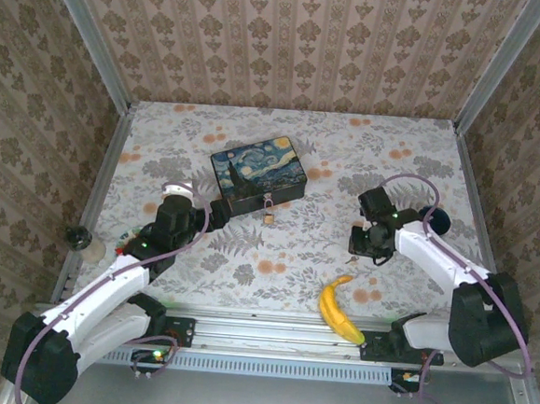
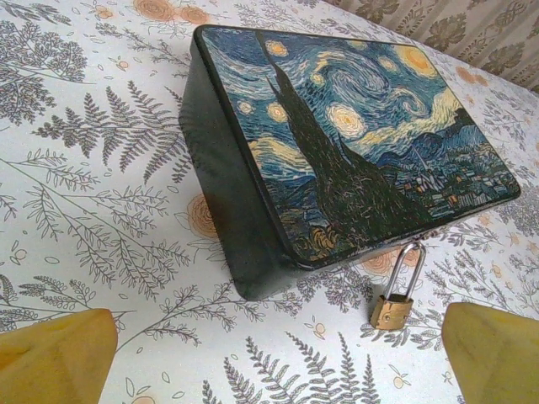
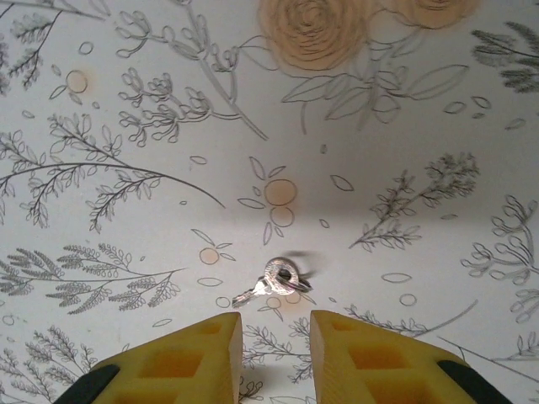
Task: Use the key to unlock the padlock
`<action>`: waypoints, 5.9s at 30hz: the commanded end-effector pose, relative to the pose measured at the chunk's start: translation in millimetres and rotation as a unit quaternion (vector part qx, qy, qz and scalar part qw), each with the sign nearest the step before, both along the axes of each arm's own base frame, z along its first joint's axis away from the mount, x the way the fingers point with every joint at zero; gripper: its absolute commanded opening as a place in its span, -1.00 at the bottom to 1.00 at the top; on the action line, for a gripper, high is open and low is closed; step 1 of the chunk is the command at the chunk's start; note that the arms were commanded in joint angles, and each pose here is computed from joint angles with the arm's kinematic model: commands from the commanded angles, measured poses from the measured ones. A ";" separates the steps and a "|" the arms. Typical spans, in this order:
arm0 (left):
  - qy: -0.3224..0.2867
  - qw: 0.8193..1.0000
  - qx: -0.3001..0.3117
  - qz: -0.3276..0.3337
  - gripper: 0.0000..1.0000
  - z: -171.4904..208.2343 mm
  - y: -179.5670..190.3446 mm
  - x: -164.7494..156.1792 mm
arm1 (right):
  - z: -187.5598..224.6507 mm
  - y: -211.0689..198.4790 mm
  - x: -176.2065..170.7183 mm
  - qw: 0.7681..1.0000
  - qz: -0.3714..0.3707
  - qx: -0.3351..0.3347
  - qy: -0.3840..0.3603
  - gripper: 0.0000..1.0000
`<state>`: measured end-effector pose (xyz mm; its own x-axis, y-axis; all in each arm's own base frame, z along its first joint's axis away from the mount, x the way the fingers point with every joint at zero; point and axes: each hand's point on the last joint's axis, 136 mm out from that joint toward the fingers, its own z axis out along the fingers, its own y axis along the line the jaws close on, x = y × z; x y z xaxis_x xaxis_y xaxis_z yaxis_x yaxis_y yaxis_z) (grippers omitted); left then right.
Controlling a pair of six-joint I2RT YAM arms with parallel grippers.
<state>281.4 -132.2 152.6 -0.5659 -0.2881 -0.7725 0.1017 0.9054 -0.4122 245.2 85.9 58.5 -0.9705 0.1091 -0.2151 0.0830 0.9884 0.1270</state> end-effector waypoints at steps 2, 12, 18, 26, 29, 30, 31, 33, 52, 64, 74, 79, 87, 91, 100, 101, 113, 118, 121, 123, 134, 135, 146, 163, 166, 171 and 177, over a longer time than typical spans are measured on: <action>-0.013 1.000 -0.002 -0.003 1.00 13.8 0.3 2.8 | -10.2 1.4 -7.8 0.997 0.041 -0.008 0.057 -0.42; -0.014 1.000 -0.003 0.007 1.00 15.8 7.4 2.6 | -24.1 -7.2 -4.5 0.994 0.035 -0.037 0.102 -0.38; -0.010 1.000 -0.009 0.012 1.00 13.9 10.6 2.1 | -29.8 -6.4 -2.6 0.993 0.036 -0.034 0.110 -0.41; -0.007 1.000 -0.015 0.022 1.00 12.4 16.8 3.5 | -35.5 -1.7 -1.4 0.992 0.042 -0.022 0.117 -0.48; -0.007 1.000 -0.018 0.024 1.00 12.8 17.9 3.7 | -36.8 -2.1 -0.5 0.992 0.042 -0.024 0.118 -0.47; -0.007 1.000 -0.018 0.025 1.00 12.4 18.3 3.8 | -37.5 -2.1 -0.4 0.992 0.042 -0.024 0.118 -0.47; -0.007 0.999 -0.019 0.025 1.00 12.4 18.1 3.6 | -38.0 -1.4 0.3 0.992 0.043 -0.023 0.118 -0.47; -0.007 0.999 -0.021 0.025 1.00 12.0 18.4 3.9 | -39.0 -1.1 0.9 0.992 0.045 -0.023 0.119 -0.47; -0.010 0.999 -0.027 0.022 1.00 16.7 17.0 4.8 | -24.5 8.8 8.5 0.993 0.065 -0.018 0.092 -1.00; 0.003 1.000 -0.024 0.009 1.00 20.9 13.0 5.3 | 31.8 42.9 28.8 0.989 0.136 -0.056 -0.014 -1.00; -0.001 0.999 -0.040 -0.024 1.00 33.0 0.3 4.7 | 73.7 70.6 35.3 0.981 0.174 -0.032 -0.082 -1.00; -0.023 0.994 -0.074 -0.077 0.97 46.7 -19.0 2.0 | 99.4 91.2 34.3 0.973 0.187 0.034 -0.128 -1.00; -0.123 0.971 -0.099 -0.178 0.79 69.5 -46.9 -9.2 | 146.6 122.9 39.3 0.963 0.157 0.145 -0.162 -1.00; -0.196 0.952 -0.090 -0.219 0.74 80.7 -59.0 -19.5 | 172.2 143.2 41.0 0.952 0.132 0.222 -0.165 -1.00; -0.327 0.892 -0.003 -0.314 0.68 90.0 -105.8 -52.4 | 219.8 171.1 40.9 0.914 0.106 0.348 -0.179 -1.00; -0.341 0.884 0.007 -0.321 0.67 89.7 -110.7 -55.3 | 221.7 172.1 41.0 0.913 0.102 0.354 -0.178 -1.00; -0.451 0.813 0.039 -0.367 0.29 97.5 -172.5 -58.5 | 229.7 184.3 37.1 0.891 0.079 0.416 -0.165 -1.00; -0.457 0.814 0.032 -0.358 0.07 95.4 -184.2 -45.9 | 226.9 184.8 36.7 0.890 0.076 0.417 -0.165 -1.00; -0.459 0.811 0.029 -0.362 -0.04 98.2 -189.9 -42.9 | 225.4 185.8 36.4 0.890 0.077 0.419 -0.163 -1.00; -0.463 0.806 0.025 -0.368 -0.11 101.7 -192.9 -44.2 | 225.0 185.2 36.9 0.890 0.075 0.418 -0.164 -1.00; -0.458 0.795 0.014 -0.398 -0.38 100.7 -202.3 -49.9 | 222.4 187.6 38.0 0.890 0.077 0.420 -0.161 -1.00; -0.458 0.795 0.014 -0.398 -0.38 100.5 -203.0 -49.4 | 222.2 187.7 38.0 0.890 0.077 0.420 -0.161 -1.00; -0.456 0.799 0.011 -0.392 -0.45 102.1 -205.6 -43.2 | 219.9 187.0 36.8 0.891 0.077 0.419 -0.158 -1.00; -0.394 0.804 0.033 -0.444 -1.00 89.4 -184.0 -49.5 | 219.2 180.6 35.2 0.901 0.106 0.383 -0.173 -0.66; -0.311 0.812 0.081 -0.488 -1.00 74.2 -171.6 -55.4 | 228.4 169.6 32.7 0.906 0.135 0.344 -0.208 -0.47; -0.192 0.796 0.175 -0.547 -1.00 58.1 -139.0 -81.0 | 246.7 151.6 26.4 0.884 0.195 0.289 -0.309 -0.45; -0.154 0.761 0.207 -0.595 -1.00 72.4 -123.0 -105.8 | 258.8 161.5 11.0 0.829 0.291 0.276 -0.390 -0.48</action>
<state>207.9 -275.3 257.3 0.0479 0.4439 -0.8948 0.9520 0.2508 0.1754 258.0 237.6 318.3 -0.6048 0.0571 -0.7943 -0.5916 0.6355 0.4961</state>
